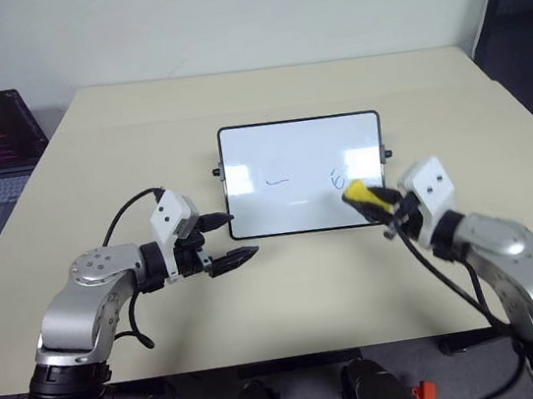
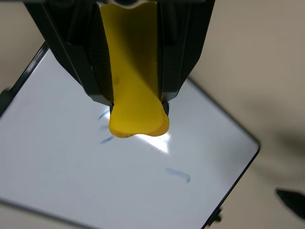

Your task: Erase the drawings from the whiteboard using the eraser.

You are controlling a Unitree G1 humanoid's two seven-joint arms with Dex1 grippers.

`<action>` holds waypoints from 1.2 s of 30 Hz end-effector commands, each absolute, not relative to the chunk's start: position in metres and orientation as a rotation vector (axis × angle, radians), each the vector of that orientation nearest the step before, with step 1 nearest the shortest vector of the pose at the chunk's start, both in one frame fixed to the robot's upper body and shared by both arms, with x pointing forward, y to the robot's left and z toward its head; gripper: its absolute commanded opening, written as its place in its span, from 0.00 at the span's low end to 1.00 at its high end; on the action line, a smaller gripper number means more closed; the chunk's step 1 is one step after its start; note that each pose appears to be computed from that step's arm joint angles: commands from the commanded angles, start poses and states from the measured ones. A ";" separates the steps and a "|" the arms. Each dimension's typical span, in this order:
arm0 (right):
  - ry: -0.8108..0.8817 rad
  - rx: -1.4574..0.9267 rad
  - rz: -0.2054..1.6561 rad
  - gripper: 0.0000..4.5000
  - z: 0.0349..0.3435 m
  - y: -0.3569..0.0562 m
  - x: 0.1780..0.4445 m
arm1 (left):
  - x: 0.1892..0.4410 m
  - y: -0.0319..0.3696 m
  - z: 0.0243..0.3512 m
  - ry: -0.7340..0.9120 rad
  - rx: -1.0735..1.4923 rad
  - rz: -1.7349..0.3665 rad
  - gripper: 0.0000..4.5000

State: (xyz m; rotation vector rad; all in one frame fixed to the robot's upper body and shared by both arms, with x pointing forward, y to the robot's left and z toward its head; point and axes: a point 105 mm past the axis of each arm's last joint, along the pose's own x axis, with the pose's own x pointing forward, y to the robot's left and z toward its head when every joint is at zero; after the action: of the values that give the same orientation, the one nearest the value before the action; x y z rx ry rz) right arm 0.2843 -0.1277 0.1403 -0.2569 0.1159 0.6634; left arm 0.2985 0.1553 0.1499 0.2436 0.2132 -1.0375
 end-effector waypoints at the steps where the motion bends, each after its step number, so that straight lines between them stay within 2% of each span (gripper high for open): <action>1: 0.046 -0.313 0.658 0.21 0.152 -0.129 0.280 | 0.295 0.152 0.164 0.161 0.269 -1.046 1.00; 18: -0.008 -0.370 0.673 0.21 0.155 -0.114 0.286 | 0.295 0.141 0.164 0.153 0.284 -1.067 1.00; 30: -0.140 -0.565 0.496 0.21 0.188 -0.102 0.363 | 0.300 0.131 0.165 0.148 0.294 -1.106 1.00; 33: -0.128 -0.591 0.452 0.21 0.185 -0.105 0.375 | 0.300 0.129 0.164 0.149 0.296 -1.114 1.00; 36: -0.028 -0.650 0.517 0.21 0.162 -0.102 0.372 | 0.300 0.129 0.164 0.149 0.295 -1.116 1.00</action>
State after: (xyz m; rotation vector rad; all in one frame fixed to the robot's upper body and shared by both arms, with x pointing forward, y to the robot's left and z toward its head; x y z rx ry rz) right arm 0.3752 -0.1064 0.1616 -0.6120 -0.0301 0.4833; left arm 0.3004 0.1327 0.1535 0.2687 0.1979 -1.0982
